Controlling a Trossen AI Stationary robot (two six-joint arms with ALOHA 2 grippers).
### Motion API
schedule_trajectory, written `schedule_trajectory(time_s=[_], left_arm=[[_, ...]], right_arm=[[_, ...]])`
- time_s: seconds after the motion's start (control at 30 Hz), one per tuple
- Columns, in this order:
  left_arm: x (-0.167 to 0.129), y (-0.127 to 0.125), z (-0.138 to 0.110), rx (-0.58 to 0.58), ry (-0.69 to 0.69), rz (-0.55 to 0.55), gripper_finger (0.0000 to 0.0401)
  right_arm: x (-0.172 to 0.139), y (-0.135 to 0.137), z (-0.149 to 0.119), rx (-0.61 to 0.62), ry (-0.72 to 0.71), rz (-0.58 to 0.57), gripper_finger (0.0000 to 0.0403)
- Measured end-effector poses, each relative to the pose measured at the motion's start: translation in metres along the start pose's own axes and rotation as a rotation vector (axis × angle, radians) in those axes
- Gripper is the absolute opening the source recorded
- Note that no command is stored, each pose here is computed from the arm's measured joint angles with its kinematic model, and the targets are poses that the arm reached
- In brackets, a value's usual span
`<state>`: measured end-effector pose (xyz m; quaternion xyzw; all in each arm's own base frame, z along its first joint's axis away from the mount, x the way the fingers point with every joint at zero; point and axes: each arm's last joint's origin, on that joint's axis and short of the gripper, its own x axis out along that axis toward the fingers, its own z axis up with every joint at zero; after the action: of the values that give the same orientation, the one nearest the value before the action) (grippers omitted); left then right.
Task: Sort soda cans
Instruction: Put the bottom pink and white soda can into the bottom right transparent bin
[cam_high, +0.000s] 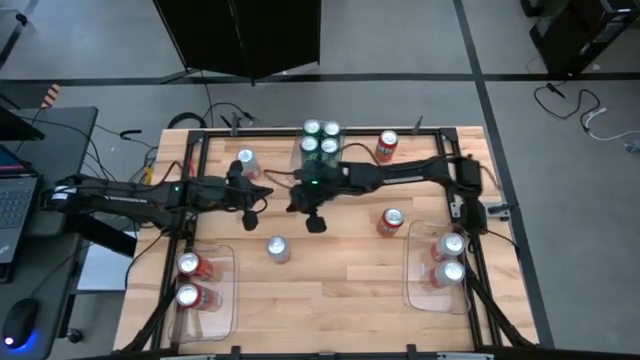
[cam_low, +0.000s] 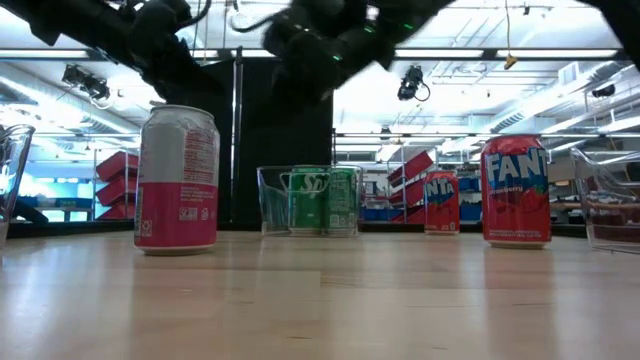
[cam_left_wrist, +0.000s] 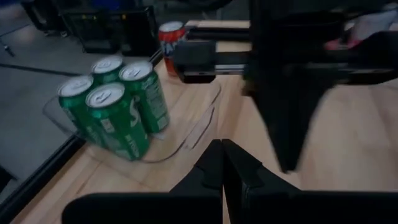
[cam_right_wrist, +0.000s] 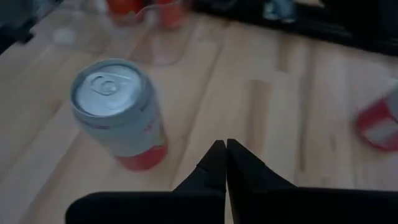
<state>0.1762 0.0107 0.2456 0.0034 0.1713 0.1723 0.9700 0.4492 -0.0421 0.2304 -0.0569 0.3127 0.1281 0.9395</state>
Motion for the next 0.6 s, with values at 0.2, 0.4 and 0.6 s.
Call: schedule_trajectory(time_s=[0.2, 0.4, 0.6], left_arm=[[-0.002, -0.002, 0.007, 0.012, -0.065, -0.065, 0.0000], [-0.002, -0.004, 0.012, 0.041, -0.118, -0.156, 0.0000], [-0.003, -0.008, 0.016, 0.094, -0.173, -0.267, 0.0000]], right_arm=[[-0.021, 0.027, -0.034, 0.064, -0.196, -0.157, 0.0000], [-0.020, 0.065, -0.057, 0.077, -0.376, -0.205, 0.0000], [-0.003, 0.089, -0.051, 0.138, -0.419, -0.137, 0.0002]])
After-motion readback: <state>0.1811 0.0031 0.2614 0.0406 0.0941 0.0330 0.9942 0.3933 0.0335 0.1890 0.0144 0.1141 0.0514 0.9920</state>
